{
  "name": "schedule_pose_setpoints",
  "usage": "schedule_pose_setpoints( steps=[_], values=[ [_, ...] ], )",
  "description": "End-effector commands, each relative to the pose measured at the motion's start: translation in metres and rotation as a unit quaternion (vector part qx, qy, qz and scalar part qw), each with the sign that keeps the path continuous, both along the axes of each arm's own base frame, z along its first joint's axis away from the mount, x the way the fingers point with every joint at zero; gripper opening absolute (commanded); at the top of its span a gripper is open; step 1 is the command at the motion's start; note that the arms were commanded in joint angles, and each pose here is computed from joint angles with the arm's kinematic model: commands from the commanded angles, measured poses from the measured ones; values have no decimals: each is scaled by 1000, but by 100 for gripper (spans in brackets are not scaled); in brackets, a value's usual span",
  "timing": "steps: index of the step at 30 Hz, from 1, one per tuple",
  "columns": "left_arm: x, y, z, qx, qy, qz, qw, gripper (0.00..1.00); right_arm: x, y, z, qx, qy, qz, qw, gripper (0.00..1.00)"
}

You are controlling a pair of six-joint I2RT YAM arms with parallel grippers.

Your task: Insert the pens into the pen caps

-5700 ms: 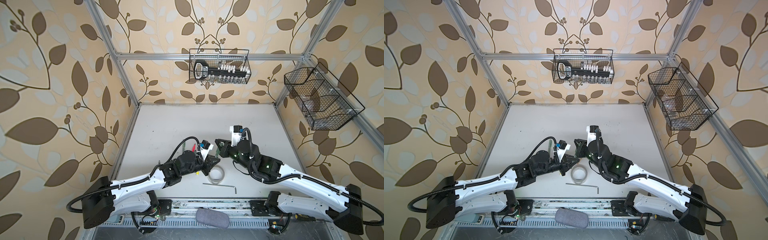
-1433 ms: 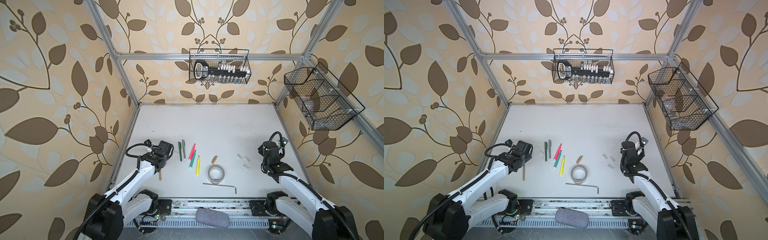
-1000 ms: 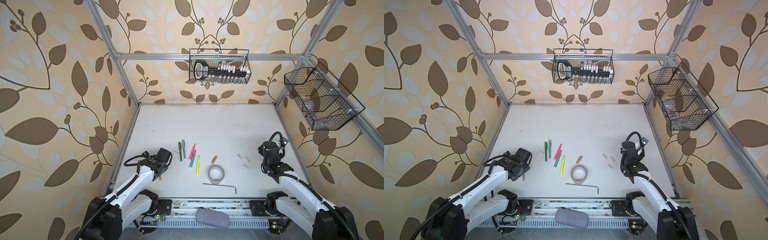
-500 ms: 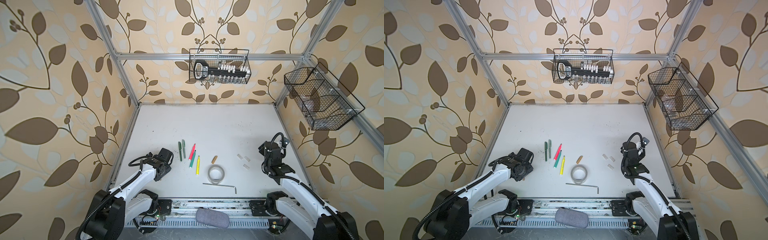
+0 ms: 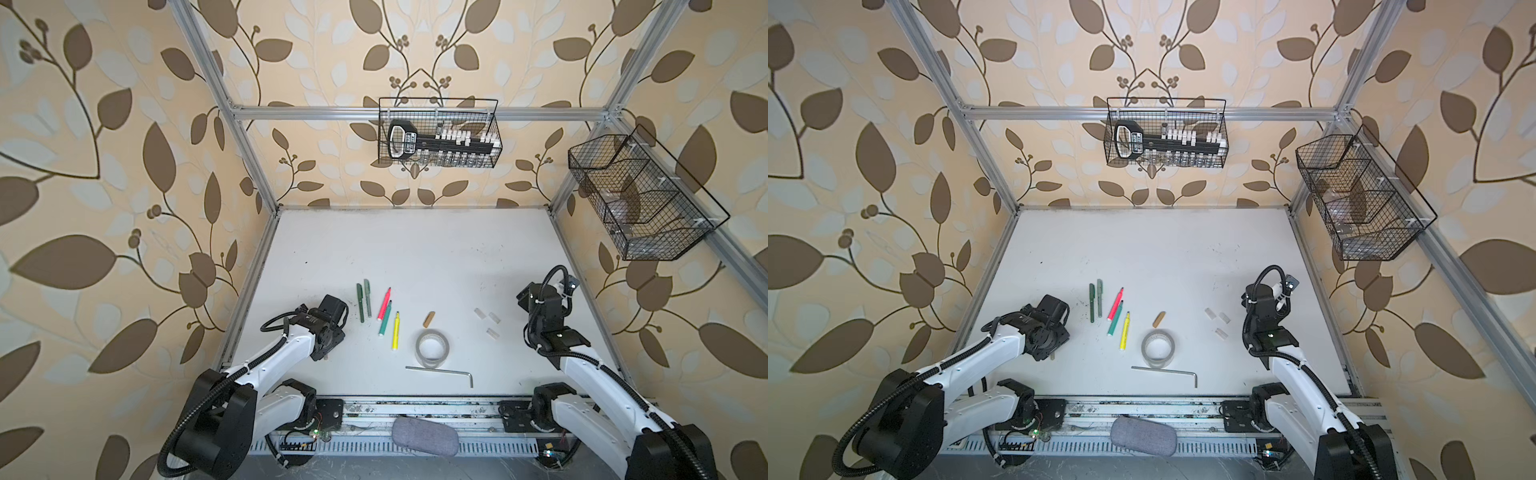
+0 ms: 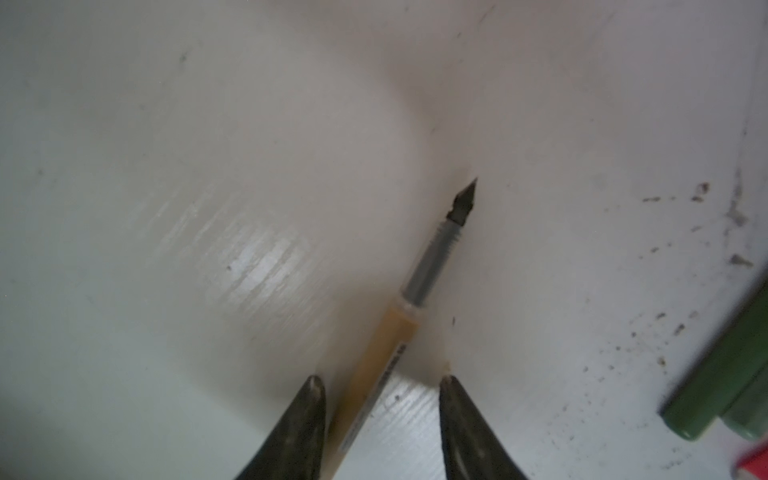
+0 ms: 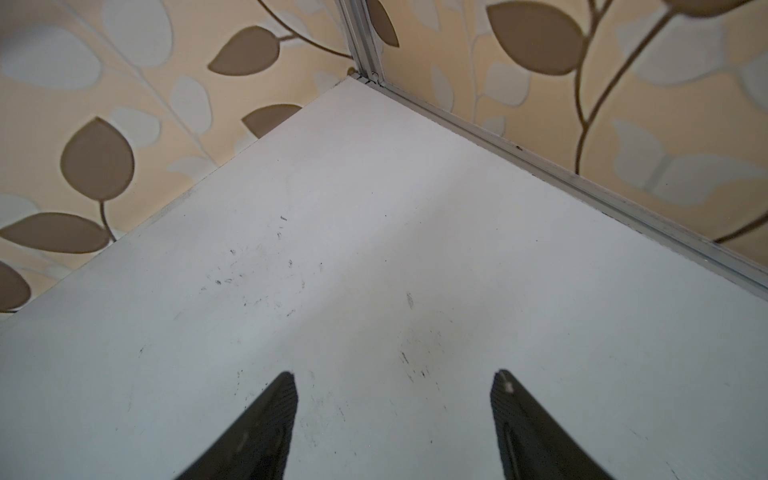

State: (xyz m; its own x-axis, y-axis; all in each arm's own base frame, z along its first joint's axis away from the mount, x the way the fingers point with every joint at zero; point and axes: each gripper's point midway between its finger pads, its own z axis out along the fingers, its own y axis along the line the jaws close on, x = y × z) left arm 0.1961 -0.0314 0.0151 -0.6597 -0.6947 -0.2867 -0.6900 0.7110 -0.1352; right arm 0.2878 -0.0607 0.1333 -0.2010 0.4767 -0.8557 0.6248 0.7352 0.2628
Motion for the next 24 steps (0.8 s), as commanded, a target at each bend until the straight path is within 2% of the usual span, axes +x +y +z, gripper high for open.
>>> schedule_pose_setpoints(
  steps=[1,5,11,17,20,24],
  values=[
    [-6,-8,-12,-21,21,-11,1000,39,-4,-2,-6,1,1,-1,1000,74],
    [-5,-13,-14,-31,21,-21,999,32,-5,-2,-5,1,0,-2,1000,74],
    [-5,-22,-14,-35,16,-40,998,28,-6,-3,-5,2,-1,-5,1000,74],
    [-14,-23,-18,0,29,-61,998,24,-6,-3,-5,2,-4,-5,1000,74],
    [-16,-24,-18,25,34,-76,996,24,-7,-3,-5,2,-5,-4,1000,74],
    [-18,-33,-18,48,40,-109,992,29,-8,-3,-5,2,-6,-5,1000,75]
  ],
)
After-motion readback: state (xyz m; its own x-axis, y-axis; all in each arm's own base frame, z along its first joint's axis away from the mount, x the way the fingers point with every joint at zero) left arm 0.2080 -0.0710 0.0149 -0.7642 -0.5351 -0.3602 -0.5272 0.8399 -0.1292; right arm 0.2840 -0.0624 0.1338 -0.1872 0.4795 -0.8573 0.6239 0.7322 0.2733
